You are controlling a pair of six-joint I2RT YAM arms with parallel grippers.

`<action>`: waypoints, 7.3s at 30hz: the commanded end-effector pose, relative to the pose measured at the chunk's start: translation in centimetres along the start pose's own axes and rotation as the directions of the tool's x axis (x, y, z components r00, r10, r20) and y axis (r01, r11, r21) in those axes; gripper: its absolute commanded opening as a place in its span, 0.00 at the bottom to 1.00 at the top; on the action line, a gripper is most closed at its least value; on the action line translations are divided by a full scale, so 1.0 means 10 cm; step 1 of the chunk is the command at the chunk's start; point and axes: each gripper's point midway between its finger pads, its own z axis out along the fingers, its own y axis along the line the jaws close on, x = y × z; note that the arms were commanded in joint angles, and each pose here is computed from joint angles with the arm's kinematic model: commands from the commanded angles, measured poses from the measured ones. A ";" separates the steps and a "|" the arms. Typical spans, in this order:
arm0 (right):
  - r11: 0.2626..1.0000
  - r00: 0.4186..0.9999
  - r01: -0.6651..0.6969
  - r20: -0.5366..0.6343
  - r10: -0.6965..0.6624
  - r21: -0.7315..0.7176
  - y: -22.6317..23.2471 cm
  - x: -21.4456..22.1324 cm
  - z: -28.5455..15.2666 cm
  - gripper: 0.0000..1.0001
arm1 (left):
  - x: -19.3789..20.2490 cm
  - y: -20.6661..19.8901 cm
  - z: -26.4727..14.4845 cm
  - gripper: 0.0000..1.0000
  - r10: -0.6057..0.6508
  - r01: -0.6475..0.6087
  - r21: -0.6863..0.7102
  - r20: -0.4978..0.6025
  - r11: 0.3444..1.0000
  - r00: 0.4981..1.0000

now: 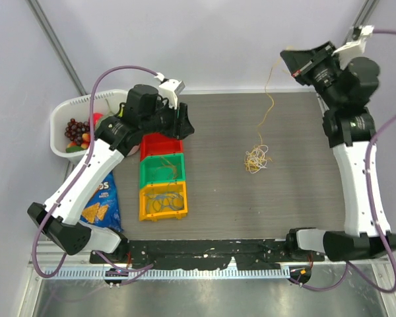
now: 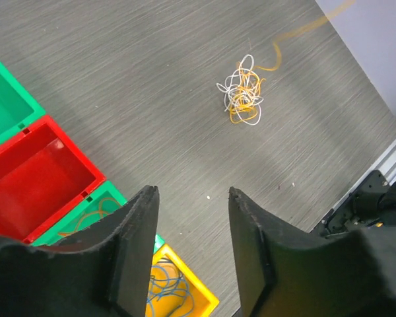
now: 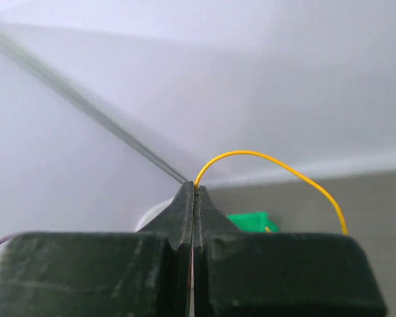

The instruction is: Untangle the cables

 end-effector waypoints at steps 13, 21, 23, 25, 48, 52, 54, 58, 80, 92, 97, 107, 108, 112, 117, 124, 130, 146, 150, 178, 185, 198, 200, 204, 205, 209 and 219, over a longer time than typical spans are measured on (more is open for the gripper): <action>0.850 0.980 0.199 0.109 -0.167 -0.488 1.78 -0.57 -0.29 0.01 | -0.66 -0.73 0.27 0.78 -0.218 0.091 0.450 0.237 0.888 0.947; 0.749 0.997 0.037 0.078 0.019 -0.662 2.27 -0.69 -0.56 0.01 | -0.88 -1.22 0.78 0.80 -0.107 -0.102 0.500 0.372 0.860 0.922; 0.731 0.996 0.018 0.079 0.049 -0.682 2.34 -0.74 -0.61 0.00 | -0.90 -1.32 0.85 0.80 -0.052 -0.154 0.491 0.381 0.858 0.923; 0.707 0.994 -0.012 0.069 0.086 -0.707 2.42 -0.78 -0.66 0.01 | -0.90 -1.39 0.91 0.80 -0.029 -0.179 0.489 0.387 0.854 0.922; 0.996 0.846 0.087 -0.530 -0.061 0.025 -0.56 1.73 -0.46 0.69 | -1.31 -1.65 0.14 0.00 -0.176 -0.003 0.508 0.303 0.861 0.936; 0.994 0.838 0.098 -0.535 -0.106 -0.044 -0.83 2.13 -0.73 0.71 | -1.46 -1.69 -0.01 0.00 -0.166 -0.014 0.502 0.312 0.864 0.935; 0.978 0.852 0.144 -0.484 -0.199 -0.147 -0.76 2.16 -0.88 0.72 | -1.49 -1.70 -0.04 0.00 -0.171 -0.012 0.504 0.316 0.863 0.933; 0.956 0.844 0.186 -0.461 -0.273 -0.225 -0.81 2.31 -0.99 0.72 | -1.54 -1.74 -0.09 0.00 -0.193 0.001 0.524 0.313 0.852 0.930; 0.902 0.891 0.323 -0.229 -0.391 -0.287 -0.09 1.96 -0.41 0.42 | -1.74 -2.07 -0.18 0.00 -0.250 0.049 0.662 0.213 0.748 0.944; 0.940 0.826 0.342 -0.484 -0.289 0.022 -1.62 3.03 -0.53 0.31 | -2.18 -2.10 -0.94 0.00 -0.183 -0.195 0.611 0.500 0.767 0.846; 0.907 0.811 0.396 -0.517 -0.273 0.143 -2.04 3.04 -0.73 0.34 | -2.27 -1.99 -1.09 0.00 -0.156 -0.222 0.537 0.570 0.814 0.806; 0.806 0.817 0.445 -0.544 -0.188 0.390 -2.70 2.82 -1.04 0.59 | -2.34 -1.84 -1.18 0.00 -0.128 -0.217 0.450 0.620 0.866 0.774; 0.804 0.818 0.443 -0.546 -0.181 0.397 -2.72 2.80 -1.02 0.59 | -2.35 -1.85 -1.19 0.00 -0.128 -0.219 0.449 0.623 0.866 0.772; 0.762 0.811 0.464 -0.561 -0.162 0.451 -2.88 2.77 -1.02 0.58 | -2.44 -1.89 -1.35 0.00 -0.141 -0.235 0.455 0.651 0.859 0.746; 0.752 0.823 0.403 -0.566 -0.048 0.522 -3.08 2.84 -1.01 0.20 | -2.60 -1.90 -1.62 0.00 -0.152 -0.266 0.436 0.715 0.860 0.682; 0.718 0.803 0.427 -0.595 -0.022 0.550 -3.16 2.77 -1.03 0.38 | -2.52 -1.69 -1.47 0.00 -0.087 -0.231 0.338 0.711 0.912 0.697; 0.797 0.799 0.385 -0.600 -0.037 0.464 -2.84 2.71 -0.94 0.42 | -2.28 -1.28 -1.04 0.00 0.034 -0.170 0.147 0.651 0.974 0.758; 0.821 0.774 0.363 -0.634 -0.002 0.440 -2.72 2.76 -1.00 0.42 | -1.88 -0.25 -0.54 0.00 0.238 -0.093 -0.300 0.492 0.949 0.838; 0.816 0.773 0.367 -0.635 0.001 0.448 -2.75 2.77 -0.99 0.42 | -1.92 -0.25 -0.58 0.00 0.254 -0.107 -0.306 0.495 0.946 0.831; 0.806 0.765 0.367 -0.643 0.022 0.465 -2.82 2.77 -0.81 0.42 | -2.12 0.18 -0.68 0.00 0.287 -0.086 -0.379 0.513 0.921 0.809; 0.805 0.763 0.372 -0.646 0.019 0.463 -2.82 2.76 -0.78 0.42 | -2.08 0.37 -0.51 0.00 0.309 -0.090 -0.427 0.480 0.900 0.821; 0.849 0.740 0.342 -0.672 0.022 0.403 -2.73 2.81 -0.57 0.44 | -2.00 0.42 -0.89 0.00 0.221 0.017 -0.445 0.478 0.895 0.850; 0.855 0.740 0.331 -0.672 0.026 0.398 -2.72 2.82 -0.55 0.44 | -1.96 0.48 -1.00 0.00 0.240 0.017 -0.487 0.460 0.873 0.855; 0.863 0.737 0.319 -0.675 0.034 0.392 -2.70 2.84 -0.53 0.44 | -1.93 0.53 -1.23 0.00 0.257 0.030 -0.531 0.458 0.847 0.851; 0.862 0.737 0.319 -0.675 0.035 0.393 -2.70 2.85 -0.53 0.43 | -1.92 0.53 -1.26 0.00 0.256 0.034 -0.535 0.457 0.844 0.852; 0.863 0.738 0.317 -0.674 0.037 0.394 -2.69 2.83 -0.53 0.43 | -1.87 0.54 -1.41 0.00 0.263 0.038 -0.549 0.459 0.835 0.849; 0.858 0.742 0.321 -0.670 0.036 0.402 -2.71 2.83 -0.55 0.43 | -2.20 0.32 -1.32 0.00 0.284 0.013 -0.452 0.583 0.892 0.761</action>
